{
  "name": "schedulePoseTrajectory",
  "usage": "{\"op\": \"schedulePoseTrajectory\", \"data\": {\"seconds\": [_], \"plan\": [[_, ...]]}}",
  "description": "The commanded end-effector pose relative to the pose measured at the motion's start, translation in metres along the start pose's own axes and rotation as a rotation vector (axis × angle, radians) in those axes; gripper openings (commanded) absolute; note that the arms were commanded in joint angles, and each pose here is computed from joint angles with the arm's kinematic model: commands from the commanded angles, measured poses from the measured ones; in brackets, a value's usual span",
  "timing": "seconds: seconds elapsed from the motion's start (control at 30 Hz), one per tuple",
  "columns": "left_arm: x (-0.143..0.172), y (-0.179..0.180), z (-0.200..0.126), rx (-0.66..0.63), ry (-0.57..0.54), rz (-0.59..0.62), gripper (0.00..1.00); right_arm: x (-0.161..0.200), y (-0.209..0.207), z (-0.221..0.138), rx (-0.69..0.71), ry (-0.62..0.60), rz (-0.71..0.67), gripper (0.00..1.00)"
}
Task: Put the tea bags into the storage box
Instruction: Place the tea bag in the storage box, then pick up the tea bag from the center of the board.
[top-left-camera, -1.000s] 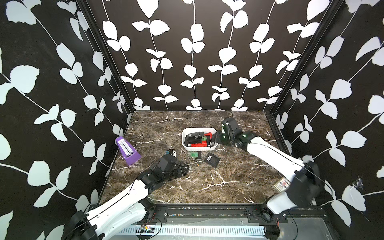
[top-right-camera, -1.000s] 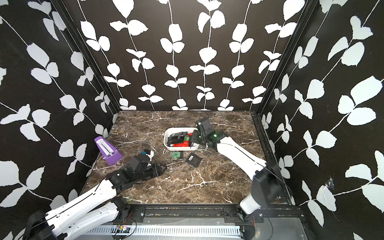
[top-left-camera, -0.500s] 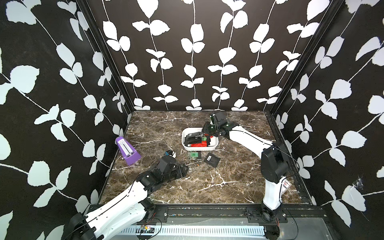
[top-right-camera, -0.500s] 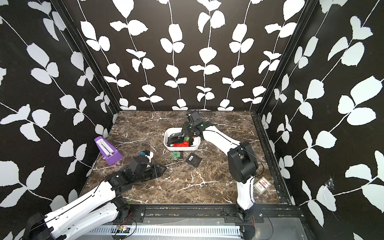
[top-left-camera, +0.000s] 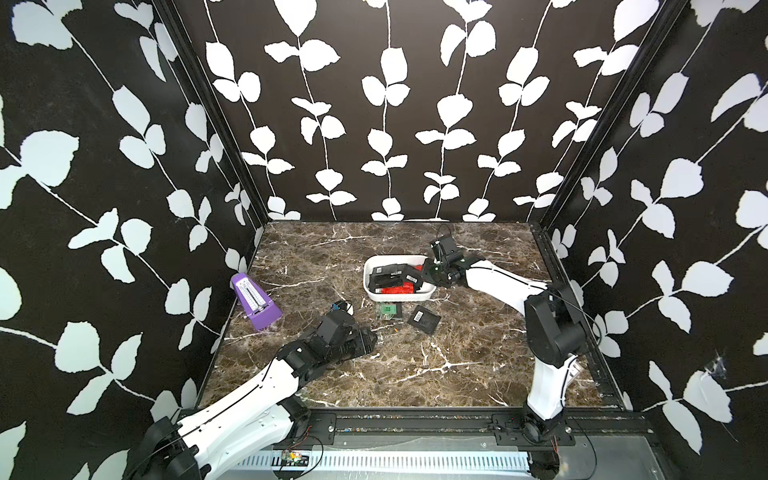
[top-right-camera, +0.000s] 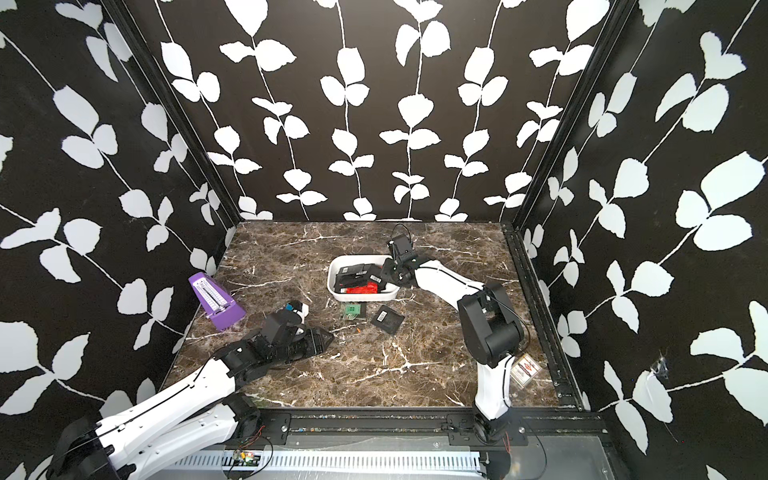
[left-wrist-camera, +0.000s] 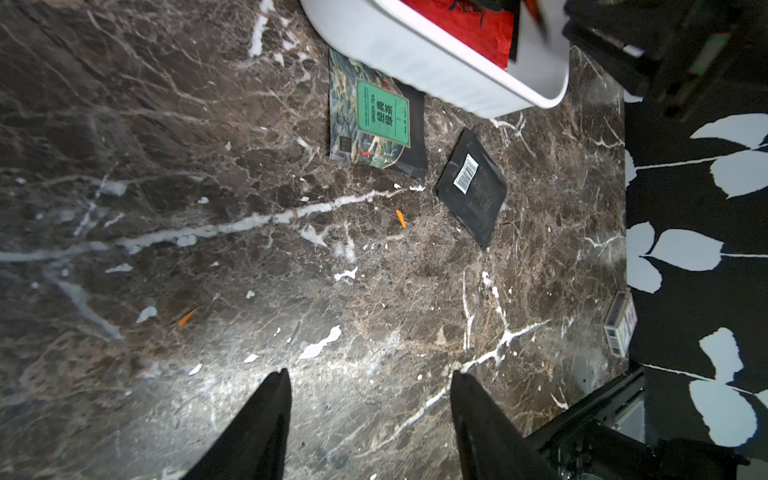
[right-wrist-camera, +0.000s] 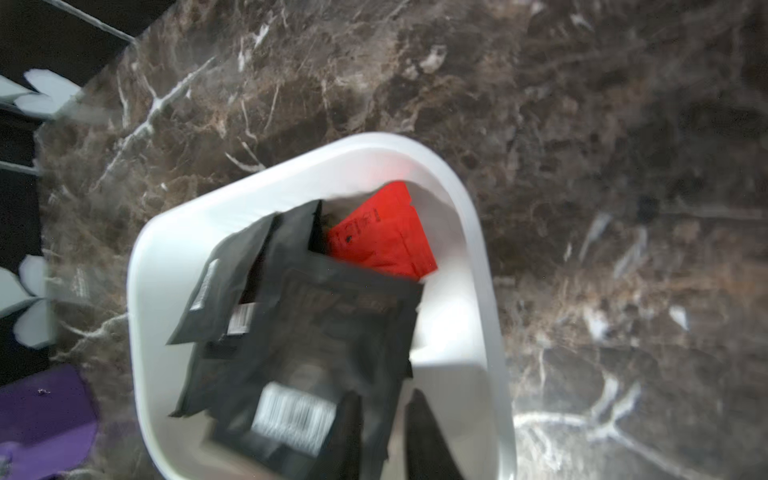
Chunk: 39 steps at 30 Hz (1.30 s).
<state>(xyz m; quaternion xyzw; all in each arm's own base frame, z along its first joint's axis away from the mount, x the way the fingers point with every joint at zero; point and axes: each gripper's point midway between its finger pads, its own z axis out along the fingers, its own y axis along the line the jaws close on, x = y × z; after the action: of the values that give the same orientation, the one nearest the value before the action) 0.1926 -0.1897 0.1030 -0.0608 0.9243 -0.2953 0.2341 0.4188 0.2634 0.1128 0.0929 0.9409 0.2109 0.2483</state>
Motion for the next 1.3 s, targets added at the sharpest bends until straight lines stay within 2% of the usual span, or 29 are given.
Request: {"op": "schedulePoseTrajectory", "data": {"seconds": [0.0,0.1,0.33,0.37,0.57,0.63,0.77,0.93,1.27], "plan": [[-0.007,-0.012,0.001,0.034,-0.009,0.000,0.55,-0.015,0.007,-0.041,-0.013,-0.081,-0.053,0.39],[-0.010,-0.018,0.004,0.041,-0.001,-0.005,0.52,-0.010,-0.002,-0.063,0.005,-0.096,-0.069,0.45],[-0.018,-0.035,0.016,0.076,0.012,-0.028,0.45,0.035,-0.050,-0.097,0.042,-0.102,-0.057,0.45],[-0.019,-0.040,0.019,0.084,0.018,-0.027,0.42,0.042,-0.058,-0.100,0.045,-0.102,-0.053,0.45],[-0.030,-0.062,0.047,0.073,0.049,0.011,0.07,0.081,-0.087,-0.095,0.025,-0.068,-0.012,0.43],[-0.032,-0.072,0.061,0.064,0.065,0.032,0.00,0.092,-0.092,-0.089,0.011,-0.048,0.011,0.42],[-0.030,-0.091,0.093,0.058,0.103,0.064,0.00,0.107,-0.096,-0.075,-0.011,-0.008,0.041,0.41],[-0.021,-0.098,0.127,0.032,0.148,0.080,0.00,0.113,-0.097,-0.061,-0.020,0.019,0.051,0.40],[-0.018,-0.091,0.152,-0.020,0.165,0.089,0.00,0.117,-0.094,-0.042,-0.034,0.047,0.067,0.40]]}}
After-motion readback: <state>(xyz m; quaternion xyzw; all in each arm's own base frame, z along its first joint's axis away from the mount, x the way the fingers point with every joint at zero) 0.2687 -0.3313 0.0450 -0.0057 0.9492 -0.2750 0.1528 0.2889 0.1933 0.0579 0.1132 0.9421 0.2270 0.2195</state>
